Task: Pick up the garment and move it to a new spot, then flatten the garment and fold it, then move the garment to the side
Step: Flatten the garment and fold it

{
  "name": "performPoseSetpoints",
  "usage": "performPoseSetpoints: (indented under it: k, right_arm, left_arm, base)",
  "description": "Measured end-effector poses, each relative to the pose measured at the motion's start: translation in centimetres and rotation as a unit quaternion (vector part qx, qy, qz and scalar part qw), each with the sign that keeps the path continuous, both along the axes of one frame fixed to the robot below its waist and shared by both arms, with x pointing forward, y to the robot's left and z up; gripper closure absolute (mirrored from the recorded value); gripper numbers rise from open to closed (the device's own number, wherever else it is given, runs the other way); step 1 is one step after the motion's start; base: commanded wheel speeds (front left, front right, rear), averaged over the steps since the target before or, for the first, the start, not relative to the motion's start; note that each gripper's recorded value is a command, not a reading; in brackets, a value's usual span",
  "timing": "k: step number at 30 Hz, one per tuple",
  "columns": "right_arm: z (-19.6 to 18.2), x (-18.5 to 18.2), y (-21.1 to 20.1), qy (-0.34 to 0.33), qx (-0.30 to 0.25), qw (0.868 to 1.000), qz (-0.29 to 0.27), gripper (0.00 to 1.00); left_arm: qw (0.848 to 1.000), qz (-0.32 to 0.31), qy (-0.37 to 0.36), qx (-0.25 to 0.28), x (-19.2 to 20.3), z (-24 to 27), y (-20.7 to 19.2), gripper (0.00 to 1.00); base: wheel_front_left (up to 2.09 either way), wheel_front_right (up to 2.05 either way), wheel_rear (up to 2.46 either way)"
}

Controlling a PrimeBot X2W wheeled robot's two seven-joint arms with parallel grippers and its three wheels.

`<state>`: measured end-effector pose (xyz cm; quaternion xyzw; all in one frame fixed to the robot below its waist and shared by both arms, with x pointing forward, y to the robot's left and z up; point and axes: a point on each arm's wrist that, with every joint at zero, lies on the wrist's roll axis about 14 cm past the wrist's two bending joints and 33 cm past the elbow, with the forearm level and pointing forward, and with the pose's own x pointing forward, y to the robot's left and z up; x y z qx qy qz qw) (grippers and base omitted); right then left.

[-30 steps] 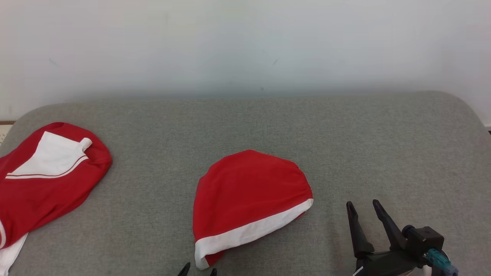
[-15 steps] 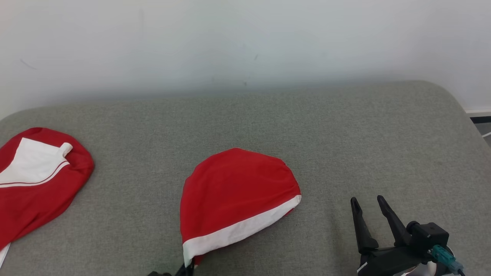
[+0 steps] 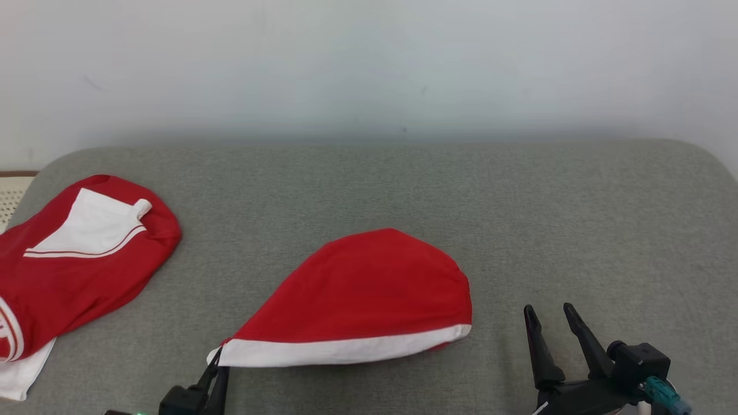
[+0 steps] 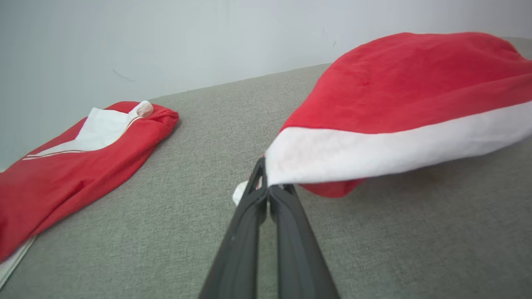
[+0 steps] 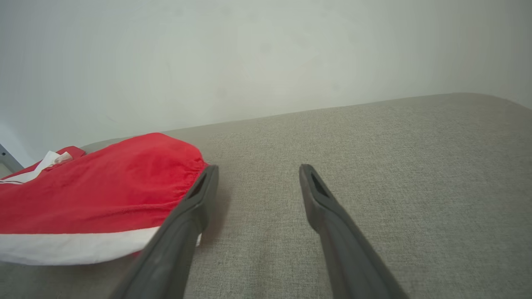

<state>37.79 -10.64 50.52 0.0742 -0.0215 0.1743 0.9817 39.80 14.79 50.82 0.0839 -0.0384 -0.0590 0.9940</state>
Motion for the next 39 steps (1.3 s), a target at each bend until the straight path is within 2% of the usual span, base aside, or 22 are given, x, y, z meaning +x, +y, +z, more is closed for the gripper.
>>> performPoseSetpoints:
  k: [7,8,9,10,11,24,30,39]
  right_arm:
    - [0.1,0.2,1.7,-0.001,0.004,1.0,0.022,0.0]
    - [0.1,0.2,1.8,-0.001,0.004,1.0,0.023,0.0]
    - [0.1,0.2,1.8,-0.001,0.004,1.0,0.024,0.0]
    - [0.1,0.3,1.9,-0.001,0.004,1.0,0.025,0.0]
    - [0.1,0.3,1.9,-0.001,0.003,1.0,0.026,0.0]
    - [-0.1,0.5,2.4,0.001,0.001,0.999,0.035,0.0]
    - [-0.3,0.7,2.8,0.003,0.0,0.999,0.042,0.0]
    - [-1.5,0.3,3.3,0.03,-0.006,0.998,0.053,0.0]
  left_arm:
    - [0.999,0.005,0.031,0.003,-1.8,-2.1,0.7,1.0]
    - [0.999,0.005,0.035,-0.001,-1.9,-2.4,0.6,0.9]
    - [0.999,0.007,0.04,-0.006,-2.0,-2.6,0.5,0.62]
    - [0.999,0.009,0.048,-0.009,-2.1,-3.1,0.5,0.06]
    - [0.998,0.012,0.054,-0.012,-2.4,-3.5,0.6,0.0]
    - [0.994,0.061,0.077,-0.055,-4.7,-5.1,2.4,0.0]
    - [0.992,0.093,0.029,-0.079,-4.5,-2.2,4.0,0.0]
    - [0.99,0.101,-0.018,-0.099,-4.2,0.7,4.2,0.0]
  base:
    - [0.0,0.0,0.0]
    - [0.0,0.0,0.0]
    - [0.0,0.0,0.0]
    - [0.0,0.0,0.0]
    - [0.0,0.0,0.0]
    - [0.0,0.0,0.0]
    - [0.0,0.0,0.0]
    - [0.0,0.0,0.0]
